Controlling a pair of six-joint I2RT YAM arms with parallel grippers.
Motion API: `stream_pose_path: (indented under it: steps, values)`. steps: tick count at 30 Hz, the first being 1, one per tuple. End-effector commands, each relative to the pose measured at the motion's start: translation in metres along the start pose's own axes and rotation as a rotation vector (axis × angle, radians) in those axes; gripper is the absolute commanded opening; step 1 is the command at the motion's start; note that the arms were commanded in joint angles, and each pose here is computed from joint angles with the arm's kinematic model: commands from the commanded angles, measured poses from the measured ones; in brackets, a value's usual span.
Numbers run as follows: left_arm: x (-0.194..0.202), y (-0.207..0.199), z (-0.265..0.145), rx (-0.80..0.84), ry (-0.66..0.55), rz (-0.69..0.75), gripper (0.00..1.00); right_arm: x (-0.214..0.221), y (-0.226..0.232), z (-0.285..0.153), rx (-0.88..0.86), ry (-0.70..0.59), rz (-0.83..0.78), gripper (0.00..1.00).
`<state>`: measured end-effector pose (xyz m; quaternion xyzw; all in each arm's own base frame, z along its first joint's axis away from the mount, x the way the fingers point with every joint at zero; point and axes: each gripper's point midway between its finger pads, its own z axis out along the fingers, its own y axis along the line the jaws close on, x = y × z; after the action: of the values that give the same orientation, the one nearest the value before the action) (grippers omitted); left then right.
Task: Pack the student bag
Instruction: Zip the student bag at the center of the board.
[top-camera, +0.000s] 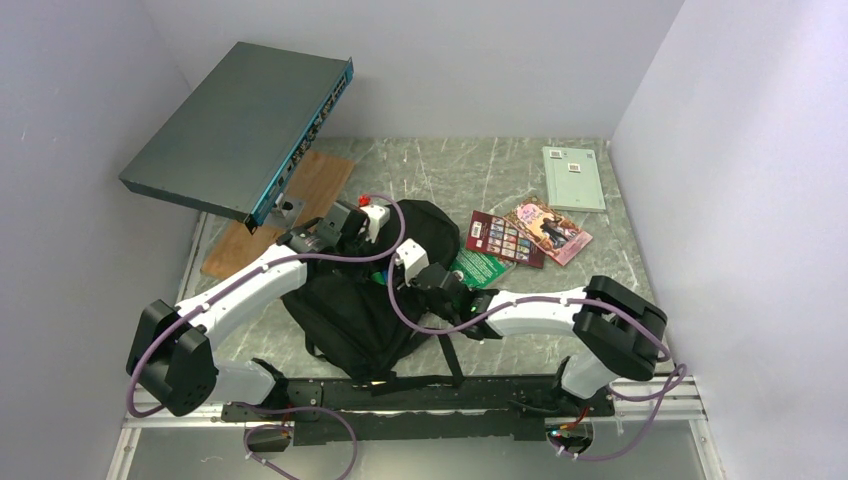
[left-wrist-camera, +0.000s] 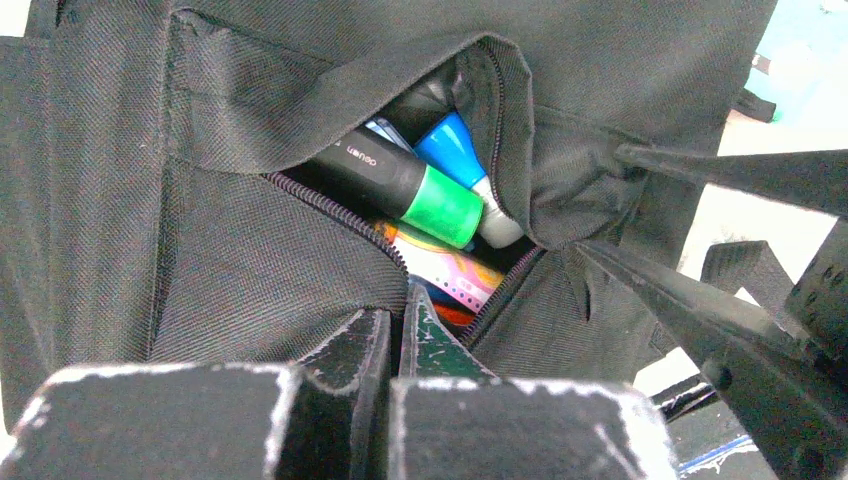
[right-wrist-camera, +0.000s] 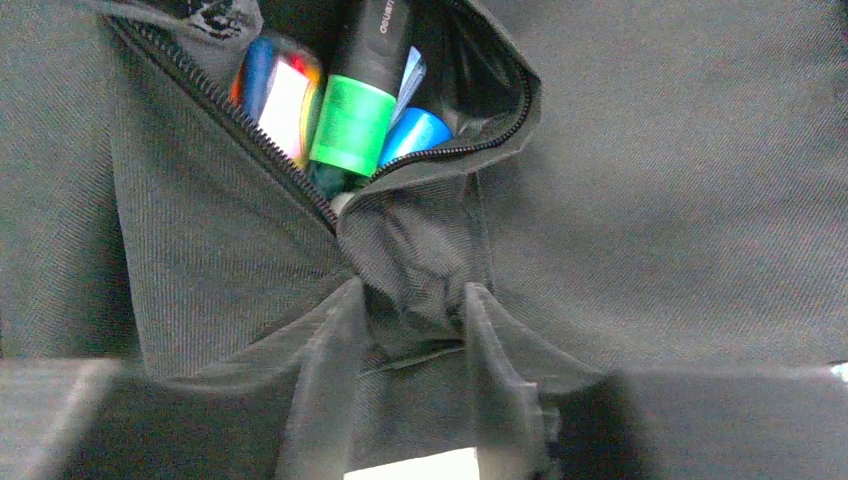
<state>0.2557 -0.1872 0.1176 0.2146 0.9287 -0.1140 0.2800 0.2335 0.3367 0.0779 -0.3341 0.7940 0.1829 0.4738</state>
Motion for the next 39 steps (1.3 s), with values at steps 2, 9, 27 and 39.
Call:
stream_pose_path:
  steps: [2, 9, 27, 39]
  values:
    - [-0.023, -0.005, -0.01, 0.019, -0.092, 0.003, 0.0, -0.001, -0.014, 0.003, 0.095, -0.018, 0.087, 0.15]
    - [-0.023, 0.0, -0.01, -0.012, -0.098, 0.009, 0.16, -0.017, -0.007, -0.009, 0.048, -0.115, 0.212, 0.0]
    - [-0.037, -0.065, -0.104, 0.295, -0.469, -0.13, 0.75, -0.035, 0.012, -0.032, -0.266, -0.175, 0.504, 0.0]
    - [-0.014, -0.138, -0.056, 0.319, -0.308, -0.136, 0.4, -0.034, 0.013, -0.045, -0.342, -0.109, 0.588, 0.0]
